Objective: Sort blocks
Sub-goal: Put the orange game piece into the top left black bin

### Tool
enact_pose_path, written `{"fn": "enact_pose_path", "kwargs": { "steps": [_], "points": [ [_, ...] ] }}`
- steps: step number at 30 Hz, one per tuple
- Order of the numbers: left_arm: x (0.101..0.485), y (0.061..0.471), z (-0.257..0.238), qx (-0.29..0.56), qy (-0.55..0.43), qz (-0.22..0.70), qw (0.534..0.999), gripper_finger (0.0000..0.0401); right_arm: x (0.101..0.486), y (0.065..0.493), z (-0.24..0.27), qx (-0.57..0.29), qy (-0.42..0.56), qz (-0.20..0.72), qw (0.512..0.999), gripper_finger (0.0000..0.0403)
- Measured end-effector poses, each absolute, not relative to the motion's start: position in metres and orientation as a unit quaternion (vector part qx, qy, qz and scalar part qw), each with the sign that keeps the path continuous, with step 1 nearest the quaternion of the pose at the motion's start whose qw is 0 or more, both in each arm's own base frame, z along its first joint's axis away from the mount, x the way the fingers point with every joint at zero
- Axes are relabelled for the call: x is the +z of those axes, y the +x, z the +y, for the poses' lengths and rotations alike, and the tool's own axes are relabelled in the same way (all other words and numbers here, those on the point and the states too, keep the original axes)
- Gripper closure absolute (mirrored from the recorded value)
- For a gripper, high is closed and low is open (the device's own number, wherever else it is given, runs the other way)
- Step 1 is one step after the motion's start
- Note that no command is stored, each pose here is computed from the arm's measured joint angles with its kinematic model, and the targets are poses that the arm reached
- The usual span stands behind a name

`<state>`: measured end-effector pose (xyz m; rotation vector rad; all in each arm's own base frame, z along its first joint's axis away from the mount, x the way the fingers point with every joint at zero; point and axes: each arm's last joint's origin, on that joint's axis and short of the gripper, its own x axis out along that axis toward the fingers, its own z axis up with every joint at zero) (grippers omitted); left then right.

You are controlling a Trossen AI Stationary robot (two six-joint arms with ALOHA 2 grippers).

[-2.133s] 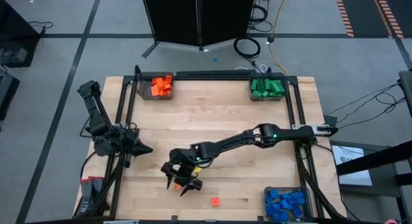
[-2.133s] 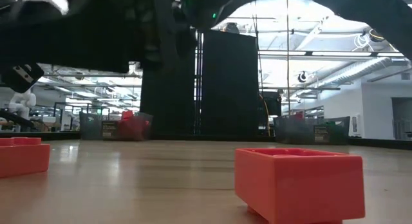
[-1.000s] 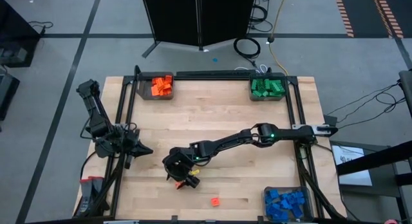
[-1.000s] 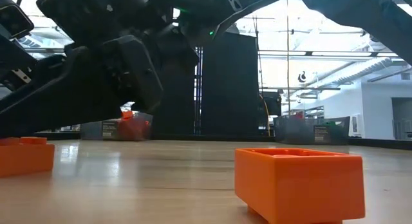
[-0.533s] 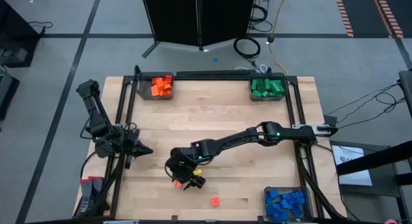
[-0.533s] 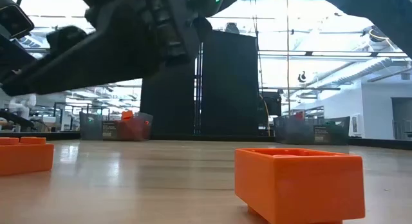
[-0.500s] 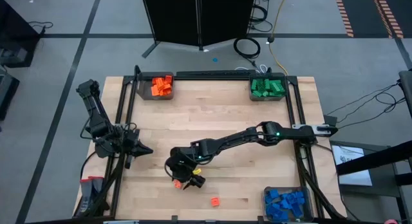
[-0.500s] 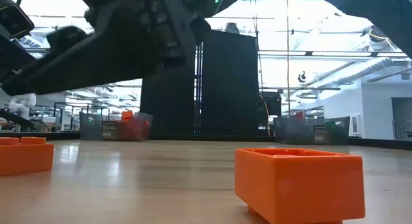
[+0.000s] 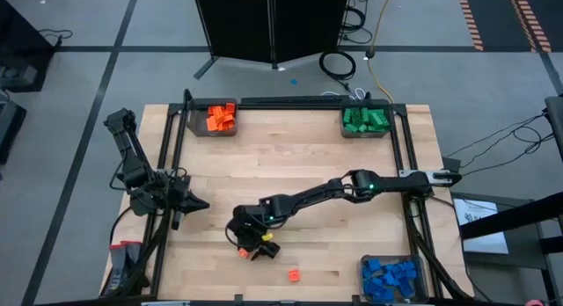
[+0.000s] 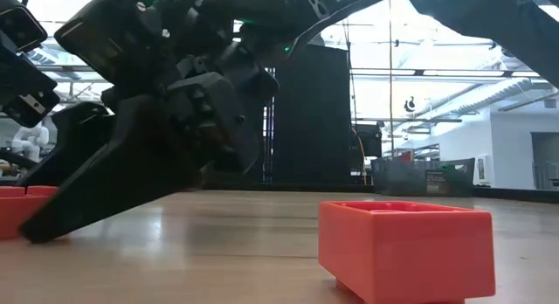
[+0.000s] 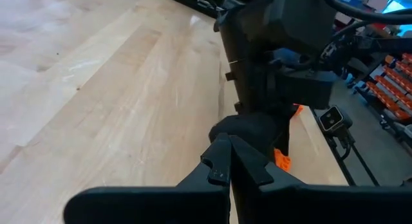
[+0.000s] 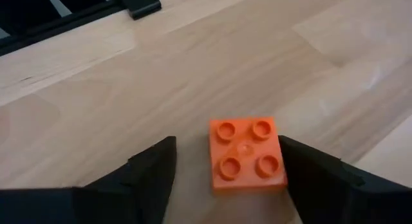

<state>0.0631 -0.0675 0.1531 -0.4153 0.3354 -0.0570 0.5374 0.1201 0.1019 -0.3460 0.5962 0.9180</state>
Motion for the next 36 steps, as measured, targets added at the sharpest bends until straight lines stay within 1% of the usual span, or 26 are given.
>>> {"fn": "enact_pose_path", "kwargs": {
  "steps": [3, 7, 8, 13, 15, 17, 19, 22, 25, 29, 32, 36],
  "points": [
    [0.153, 0.063, -0.068, -0.028, -0.204, 0.166, 0.964, 0.0401, 0.102, 0.538, 0.120, 0.432, -0.167, 0.278, 0.842, 0.0183],
    [0.153, 0.063, -0.068, -0.025, -0.202, 0.166, 0.965, 0.0401, 0.102, 0.539, 0.117, 0.424, -0.159, 0.282, 0.846, 0.0275],
    [0.153, 0.063, -0.068, -0.025, -0.202, 0.166, 0.965, 0.0401, 0.102, 0.540, 0.115, 0.420, -0.154, 0.285, 0.848, 0.0285],
    [0.153, 0.063, -0.068, -0.025, -0.202, 0.166, 0.965, 0.0401, 0.106, 0.544, 0.099, 0.370, -0.115, 0.309, 0.868, 0.0284],
    [0.153, 0.063, -0.068, -0.025, -0.202, 0.166, 0.965, 0.0401, 0.114, 0.546, 0.083, 0.331, -0.096, 0.322, 0.882, 0.0284],
    [0.153, 0.063, -0.068, -0.025, -0.202, 0.166, 0.965, 0.0401, 0.128, 0.548, 0.060, 0.292, -0.074, 0.327, 0.896, 0.0284],
    [0.153, 0.063, -0.068, -0.025, -0.202, 0.166, 0.965, 0.0401, 0.149, 0.549, 0.033, 0.255, -0.050, 0.319, 0.911, 0.0284],
    [0.153, 0.063, -0.067, -0.022, -0.201, 0.165, 0.965, 0.0401, 0.178, 0.548, -0.017, 0.167, -0.023, 0.303, 0.938, 0.0284],
    [0.153, 0.064, -0.067, -0.016, -0.200, 0.160, 0.966, 0.0401, 0.191, 0.547, -0.073, 0.067, 0.020, 0.269, 0.961, 0.0284],
    [0.153, 0.064, -0.066, -0.006, -0.198, 0.154, 0.968, 0.0401, 0.207, 0.543, -0.138, -0.031, 0.103, 0.179, 0.978, 0.0284],
    [0.153, 0.064, -0.066, 0.005, -0.196, 0.146, 0.970, 0.0401, 0.217, 0.537, -0.171, -0.093, 0.138, 0.126, 0.978, 0.0284],
    [0.153, 0.064, -0.066, 0.012, -0.192, 0.142, 0.971, 0.0401, 0.225, 0.530, -0.199, -0.136, 0.158, 0.071, 0.975, 0.0284]
  ]
}}
